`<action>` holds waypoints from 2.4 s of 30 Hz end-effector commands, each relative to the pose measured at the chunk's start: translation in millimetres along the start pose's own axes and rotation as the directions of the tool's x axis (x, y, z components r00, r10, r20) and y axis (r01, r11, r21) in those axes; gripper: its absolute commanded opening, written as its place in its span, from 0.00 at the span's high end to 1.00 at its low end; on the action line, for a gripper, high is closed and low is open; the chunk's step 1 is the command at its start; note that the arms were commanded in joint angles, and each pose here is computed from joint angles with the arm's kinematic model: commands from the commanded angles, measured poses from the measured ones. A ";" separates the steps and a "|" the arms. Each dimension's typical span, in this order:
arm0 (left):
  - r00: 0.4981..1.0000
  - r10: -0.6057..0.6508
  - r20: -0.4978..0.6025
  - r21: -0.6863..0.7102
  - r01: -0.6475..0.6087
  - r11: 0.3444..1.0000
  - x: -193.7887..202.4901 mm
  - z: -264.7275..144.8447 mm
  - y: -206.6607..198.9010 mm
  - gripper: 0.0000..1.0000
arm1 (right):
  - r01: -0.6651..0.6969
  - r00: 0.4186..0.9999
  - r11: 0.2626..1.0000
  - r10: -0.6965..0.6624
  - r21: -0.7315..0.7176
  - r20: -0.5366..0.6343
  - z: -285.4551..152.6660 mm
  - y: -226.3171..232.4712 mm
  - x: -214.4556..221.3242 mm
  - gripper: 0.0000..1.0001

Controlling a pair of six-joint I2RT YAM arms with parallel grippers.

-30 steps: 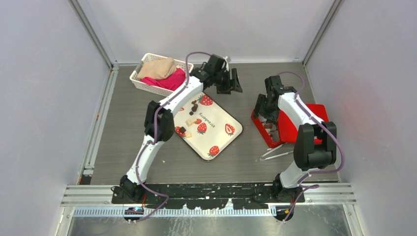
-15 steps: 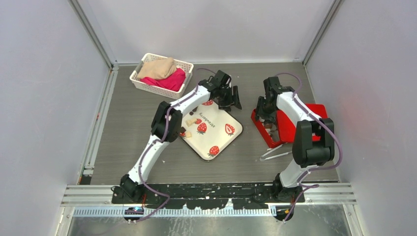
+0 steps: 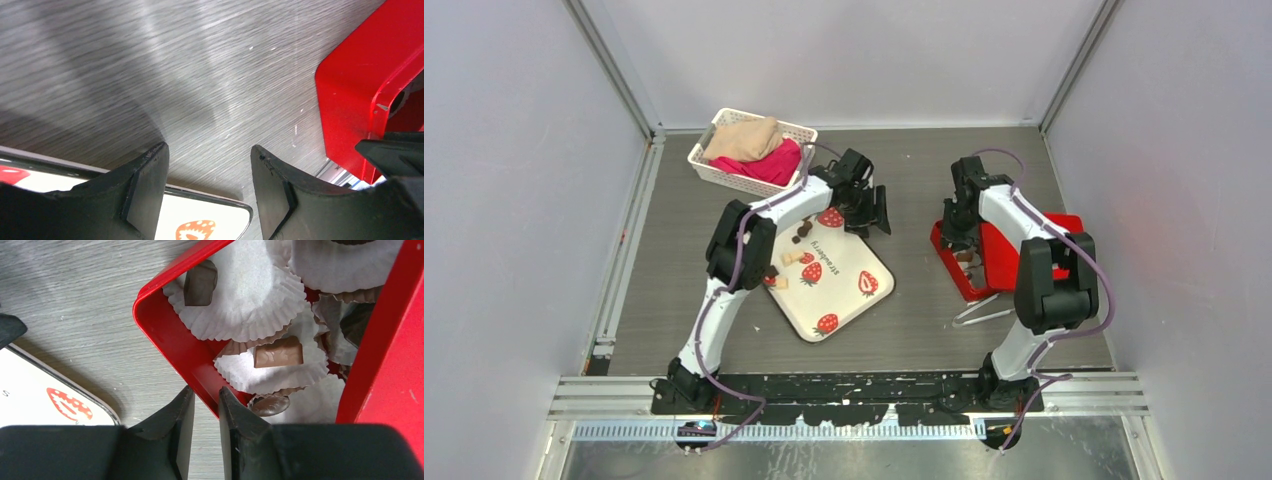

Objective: Pack the chocolate

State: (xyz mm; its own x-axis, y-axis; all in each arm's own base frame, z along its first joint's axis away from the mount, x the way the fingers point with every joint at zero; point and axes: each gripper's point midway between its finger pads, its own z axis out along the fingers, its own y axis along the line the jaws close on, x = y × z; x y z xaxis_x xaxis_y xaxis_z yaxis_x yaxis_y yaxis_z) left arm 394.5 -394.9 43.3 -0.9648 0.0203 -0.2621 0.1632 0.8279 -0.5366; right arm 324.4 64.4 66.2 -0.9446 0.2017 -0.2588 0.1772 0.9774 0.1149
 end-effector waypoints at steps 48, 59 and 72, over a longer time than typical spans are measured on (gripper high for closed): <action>0.981 0.168 0.100 -0.038 -0.165 0.986 0.1 -136.6 -15.1 0.31 | -0.252 0.857 0.966 0.251 -0.059 0.450 -131.3 4.7 -119.5 0.42; 0.967 0.254 0.015 0.043 -0.255 0.966 26.8 -110.0 -48.6 0.26 | -0.732 0.634 0.681 0.672 0.018 0.382 -105.8 -152.8 1.9 0.15; 0.939 0.345 0.004 0.057 -0.345 0.937 59.4 -137.2 -70.5 0.28 | -0.766 0.609 0.643 0.721 0.010 0.331 -95.0 -158.6 7.4 0.13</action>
State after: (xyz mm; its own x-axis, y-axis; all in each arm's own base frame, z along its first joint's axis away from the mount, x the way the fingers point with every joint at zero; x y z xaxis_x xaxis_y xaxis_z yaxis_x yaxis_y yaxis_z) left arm 316.5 -373.7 127.3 -0.8985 0.2728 -0.3440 0.4129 0.7914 -0.4507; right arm 252.8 -96.5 128.8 -0.3779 0.8445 -0.3795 0.8542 0.4762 0.2090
